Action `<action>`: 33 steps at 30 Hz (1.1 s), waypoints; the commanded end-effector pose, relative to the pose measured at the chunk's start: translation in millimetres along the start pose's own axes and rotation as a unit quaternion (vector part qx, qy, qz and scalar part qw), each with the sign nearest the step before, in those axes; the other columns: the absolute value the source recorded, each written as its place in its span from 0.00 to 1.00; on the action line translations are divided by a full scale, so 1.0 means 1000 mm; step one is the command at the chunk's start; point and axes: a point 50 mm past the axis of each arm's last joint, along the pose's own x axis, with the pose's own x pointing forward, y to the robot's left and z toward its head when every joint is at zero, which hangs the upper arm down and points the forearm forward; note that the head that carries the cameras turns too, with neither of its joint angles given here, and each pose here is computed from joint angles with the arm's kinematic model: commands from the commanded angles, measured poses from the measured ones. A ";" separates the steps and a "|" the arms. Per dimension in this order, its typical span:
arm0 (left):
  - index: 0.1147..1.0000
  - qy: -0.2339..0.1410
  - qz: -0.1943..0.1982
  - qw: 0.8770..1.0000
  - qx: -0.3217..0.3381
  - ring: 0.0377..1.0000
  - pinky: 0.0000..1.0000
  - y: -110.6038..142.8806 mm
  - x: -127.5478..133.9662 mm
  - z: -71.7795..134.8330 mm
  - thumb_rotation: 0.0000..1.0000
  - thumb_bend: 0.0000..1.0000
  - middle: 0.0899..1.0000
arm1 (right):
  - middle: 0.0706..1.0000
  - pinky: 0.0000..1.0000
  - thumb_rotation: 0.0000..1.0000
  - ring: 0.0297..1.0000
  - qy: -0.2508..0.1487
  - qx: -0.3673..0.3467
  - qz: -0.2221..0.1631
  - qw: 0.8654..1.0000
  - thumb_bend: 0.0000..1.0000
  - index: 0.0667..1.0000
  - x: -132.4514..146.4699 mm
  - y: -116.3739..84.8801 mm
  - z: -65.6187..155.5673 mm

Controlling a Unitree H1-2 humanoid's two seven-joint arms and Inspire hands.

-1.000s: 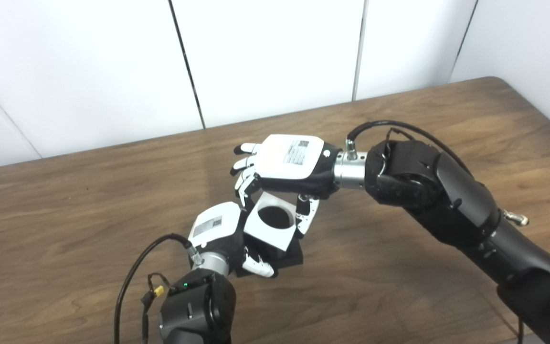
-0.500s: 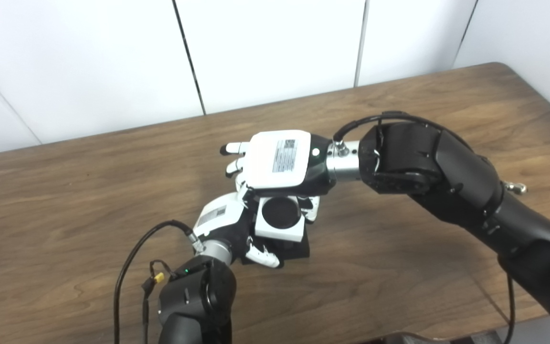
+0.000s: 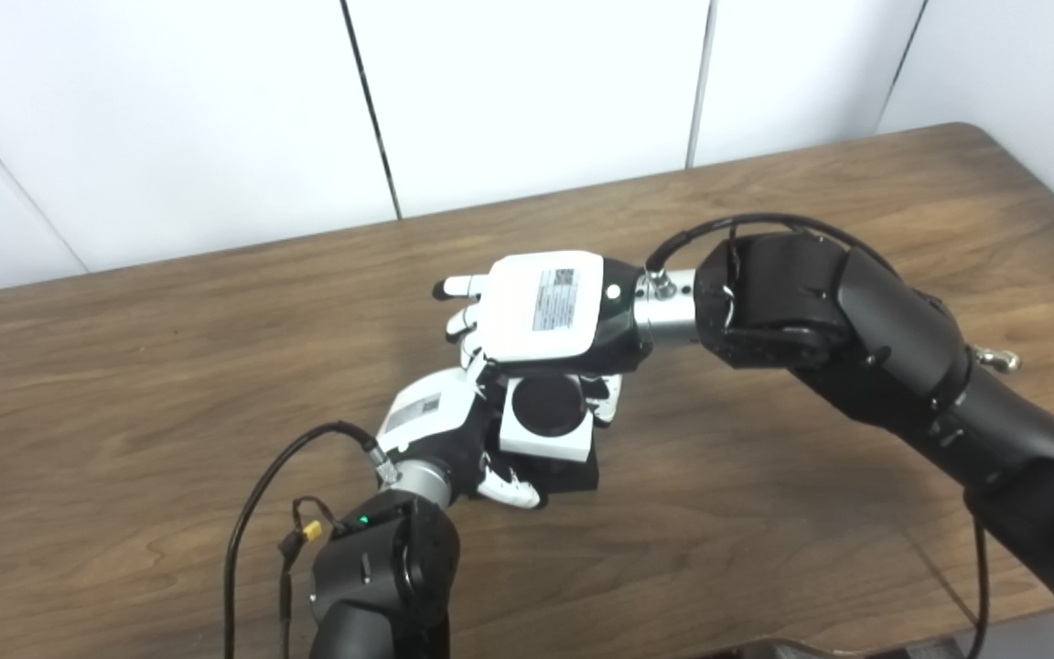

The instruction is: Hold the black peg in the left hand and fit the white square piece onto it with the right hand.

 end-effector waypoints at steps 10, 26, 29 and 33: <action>0.85 0.001 -0.013 0.999 0.032 0.96 1.00 0.013 -0.005 0.015 0.47 0.81 0.88 | 0.77 0.93 0.25 0.87 0.004 0.043 0.002 0.999 0.98 0.66 -0.006 0.007 -0.006; 0.93 0.004 -0.027 0.999 0.033 1.00 1.00 0.016 -0.008 0.015 0.55 1.00 0.95 | 0.75 0.92 0.22 0.87 0.029 0.080 -0.001 0.996 0.98 0.65 -0.013 0.009 -0.011; 0.97 0.007 -0.023 0.999 0.030 1.00 1.00 0.017 -0.009 0.015 0.56 1.00 0.96 | 0.75 0.91 0.24 0.87 0.037 0.090 -0.008 0.995 0.99 0.66 -0.015 0.005 -0.014; 0.99 0.008 -0.017 1.000 0.019 1.00 1.00 0.026 -0.013 0.016 0.58 1.00 0.98 | 0.77 0.90 0.27 0.88 0.045 0.123 -0.020 0.991 1.00 0.70 -0.017 -0.005 -0.021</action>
